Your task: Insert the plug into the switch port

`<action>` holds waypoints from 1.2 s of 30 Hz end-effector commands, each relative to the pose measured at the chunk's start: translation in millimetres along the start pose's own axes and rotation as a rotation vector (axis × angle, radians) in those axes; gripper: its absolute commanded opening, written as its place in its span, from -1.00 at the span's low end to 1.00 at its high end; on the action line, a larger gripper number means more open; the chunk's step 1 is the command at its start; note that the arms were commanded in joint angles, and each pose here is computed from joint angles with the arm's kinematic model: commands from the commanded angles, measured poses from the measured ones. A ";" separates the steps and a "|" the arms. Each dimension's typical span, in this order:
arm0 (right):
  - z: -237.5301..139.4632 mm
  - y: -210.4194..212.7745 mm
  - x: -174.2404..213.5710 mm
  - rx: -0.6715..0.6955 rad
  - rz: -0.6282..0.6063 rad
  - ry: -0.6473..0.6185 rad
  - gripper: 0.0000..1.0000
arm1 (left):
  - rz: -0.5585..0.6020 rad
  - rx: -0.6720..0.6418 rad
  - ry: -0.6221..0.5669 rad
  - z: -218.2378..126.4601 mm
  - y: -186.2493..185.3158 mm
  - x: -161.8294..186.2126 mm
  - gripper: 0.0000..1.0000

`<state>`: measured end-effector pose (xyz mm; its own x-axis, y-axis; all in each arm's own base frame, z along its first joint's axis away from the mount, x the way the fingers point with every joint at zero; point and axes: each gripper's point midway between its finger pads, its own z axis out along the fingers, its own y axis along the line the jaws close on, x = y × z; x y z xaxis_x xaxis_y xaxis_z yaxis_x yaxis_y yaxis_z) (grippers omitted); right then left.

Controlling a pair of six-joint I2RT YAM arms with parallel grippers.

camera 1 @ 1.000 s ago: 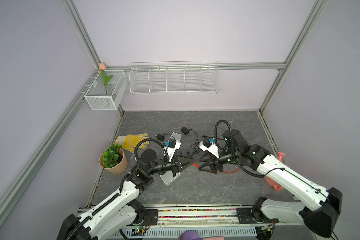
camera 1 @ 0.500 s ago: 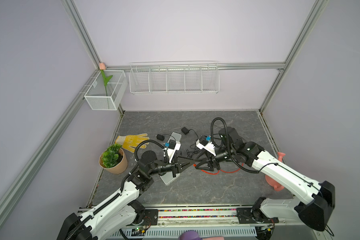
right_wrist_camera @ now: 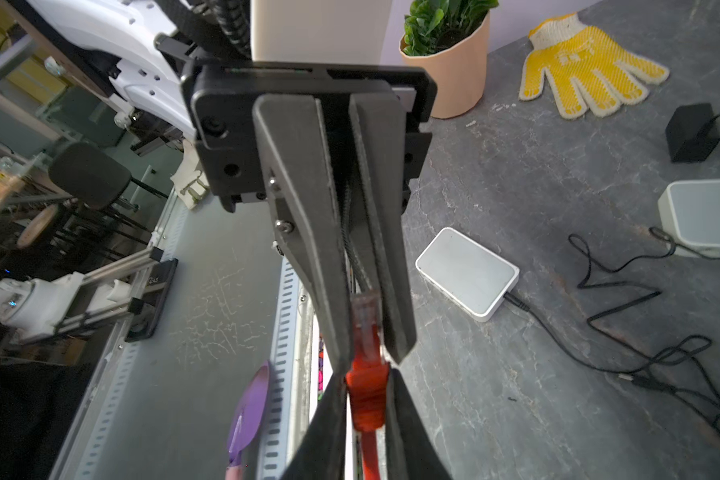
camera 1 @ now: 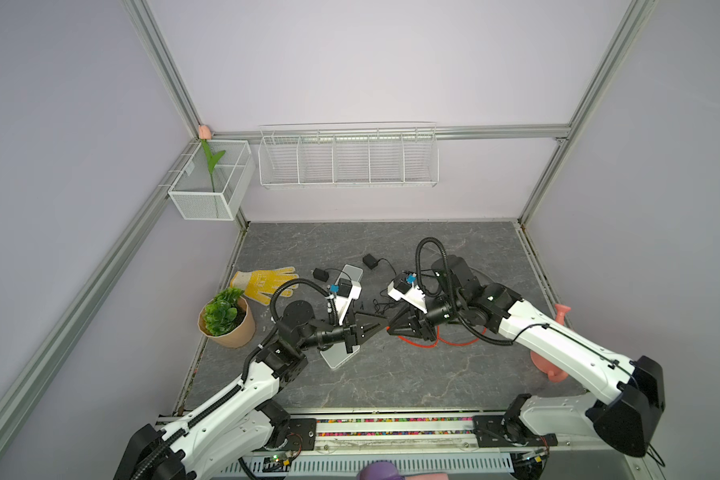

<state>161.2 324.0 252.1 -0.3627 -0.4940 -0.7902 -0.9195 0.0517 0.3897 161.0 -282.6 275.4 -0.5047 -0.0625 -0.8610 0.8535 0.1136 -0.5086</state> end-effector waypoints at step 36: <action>144.1 -65.7 156.7 0.490 -0.050 0.613 -0.87 | -0.730 -1.007 0.033 -143.5 183.1 157.1 0.11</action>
<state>141.6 354.7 30.7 -0.2901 -0.9066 -0.3066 -0.9517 0.3069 -0.0071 220.0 -125.5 58.1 -0.8245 -0.4185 -0.3808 -0.0962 0.7669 -0.6345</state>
